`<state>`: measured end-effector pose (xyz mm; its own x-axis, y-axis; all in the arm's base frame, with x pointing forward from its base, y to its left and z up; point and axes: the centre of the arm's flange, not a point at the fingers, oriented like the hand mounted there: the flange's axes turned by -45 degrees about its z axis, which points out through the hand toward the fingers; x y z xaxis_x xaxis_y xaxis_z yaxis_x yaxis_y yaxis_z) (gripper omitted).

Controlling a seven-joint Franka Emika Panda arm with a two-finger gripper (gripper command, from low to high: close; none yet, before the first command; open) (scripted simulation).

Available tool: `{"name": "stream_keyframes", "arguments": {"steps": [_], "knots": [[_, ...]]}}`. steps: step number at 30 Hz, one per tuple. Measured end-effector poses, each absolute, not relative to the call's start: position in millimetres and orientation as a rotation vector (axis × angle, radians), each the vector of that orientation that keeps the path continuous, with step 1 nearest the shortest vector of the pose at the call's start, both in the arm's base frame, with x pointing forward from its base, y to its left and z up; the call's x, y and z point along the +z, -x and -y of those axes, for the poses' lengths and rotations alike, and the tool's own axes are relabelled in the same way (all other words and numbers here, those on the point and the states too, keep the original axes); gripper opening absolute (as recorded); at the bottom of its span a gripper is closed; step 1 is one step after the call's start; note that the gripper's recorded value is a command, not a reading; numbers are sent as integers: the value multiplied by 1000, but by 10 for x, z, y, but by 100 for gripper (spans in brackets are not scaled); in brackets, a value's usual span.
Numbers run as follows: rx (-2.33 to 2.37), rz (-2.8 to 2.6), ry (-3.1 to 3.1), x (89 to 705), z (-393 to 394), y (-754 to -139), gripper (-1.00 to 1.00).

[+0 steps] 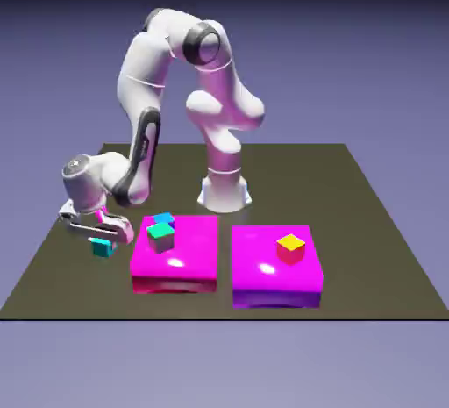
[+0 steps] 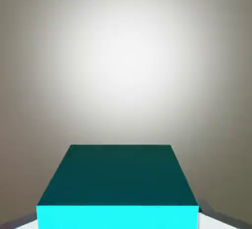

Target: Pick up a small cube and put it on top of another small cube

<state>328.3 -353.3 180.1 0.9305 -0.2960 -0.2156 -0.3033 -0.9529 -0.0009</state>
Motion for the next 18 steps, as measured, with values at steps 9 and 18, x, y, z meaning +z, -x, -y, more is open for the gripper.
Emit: {"name": "stream_keyframes", "arguments": {"steps": [9,18], "knots": [[311,-616,2996,2753,2525,-4020,-100],[324,-744,2976,2979,1752,-4162,-100]]}}
